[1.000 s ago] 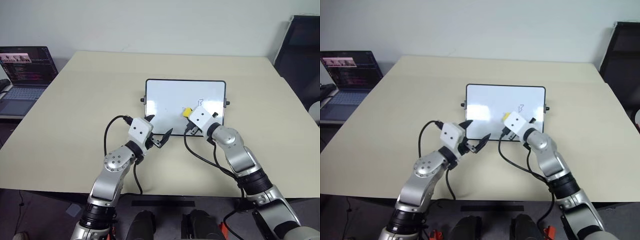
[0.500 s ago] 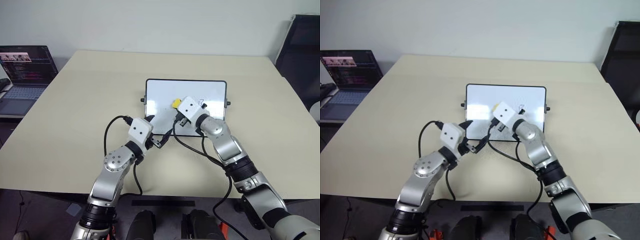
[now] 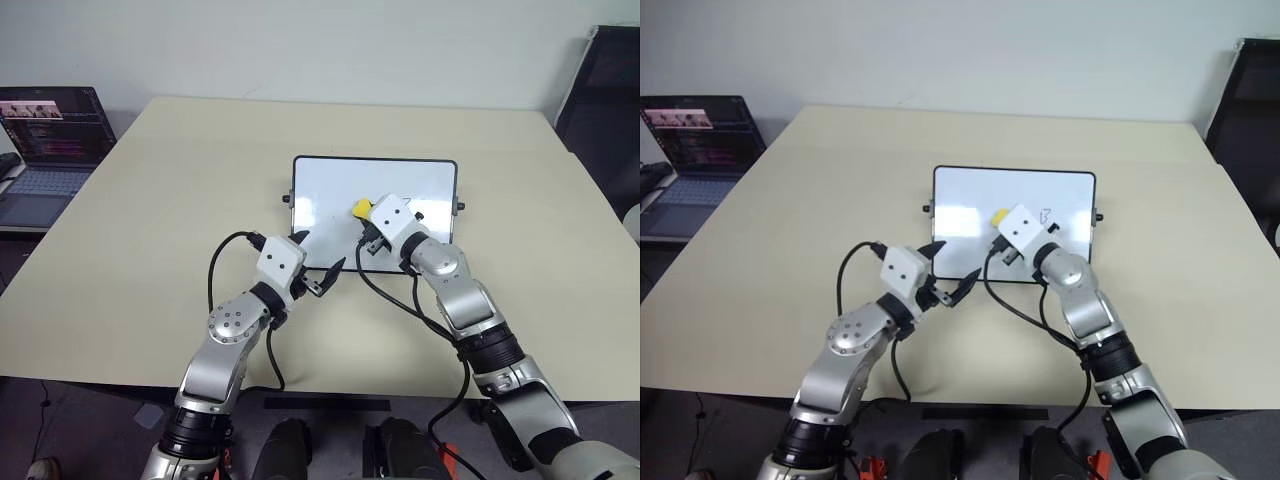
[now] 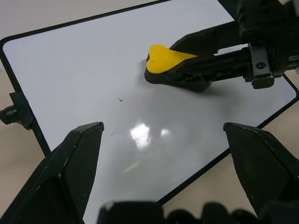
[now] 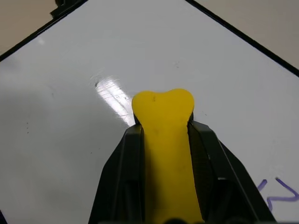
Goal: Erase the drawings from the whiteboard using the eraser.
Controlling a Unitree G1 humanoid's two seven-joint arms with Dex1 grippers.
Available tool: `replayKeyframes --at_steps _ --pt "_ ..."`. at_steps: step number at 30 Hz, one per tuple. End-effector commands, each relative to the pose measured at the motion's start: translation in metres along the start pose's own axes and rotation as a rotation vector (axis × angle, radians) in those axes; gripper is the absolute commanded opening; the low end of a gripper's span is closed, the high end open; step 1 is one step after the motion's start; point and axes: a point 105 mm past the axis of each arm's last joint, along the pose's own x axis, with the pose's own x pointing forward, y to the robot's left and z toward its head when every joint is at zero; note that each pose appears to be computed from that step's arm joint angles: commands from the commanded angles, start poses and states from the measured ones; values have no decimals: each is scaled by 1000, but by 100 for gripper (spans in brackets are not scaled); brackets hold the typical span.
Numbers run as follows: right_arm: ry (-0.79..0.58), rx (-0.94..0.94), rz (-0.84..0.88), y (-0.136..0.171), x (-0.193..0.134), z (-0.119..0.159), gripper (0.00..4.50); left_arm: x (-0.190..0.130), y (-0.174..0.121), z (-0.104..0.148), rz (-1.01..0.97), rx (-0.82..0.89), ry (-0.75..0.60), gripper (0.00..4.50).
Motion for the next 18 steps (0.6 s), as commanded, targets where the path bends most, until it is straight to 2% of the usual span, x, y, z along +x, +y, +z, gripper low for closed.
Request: replayKeyframes --at_steps 1,7,10,14,18 --pt "-64 97 -17 -8 -11 15 97 2 0 13 -11 16 -50 450" --pt "-83 185 -60 -18 -31 14 97 1 2 12 -15 18 -45 450" --pt "-52 200 -133 -30 -48 2 97 0 2 10 -22 18 -38 450" --pt "-15 161 -208 -41 -71 -13 97 -3 8 6 -19 18 -26 450" --pt "6 75 -281 -50 -90 -26 97 -6 26 3 21 24 -13 450"
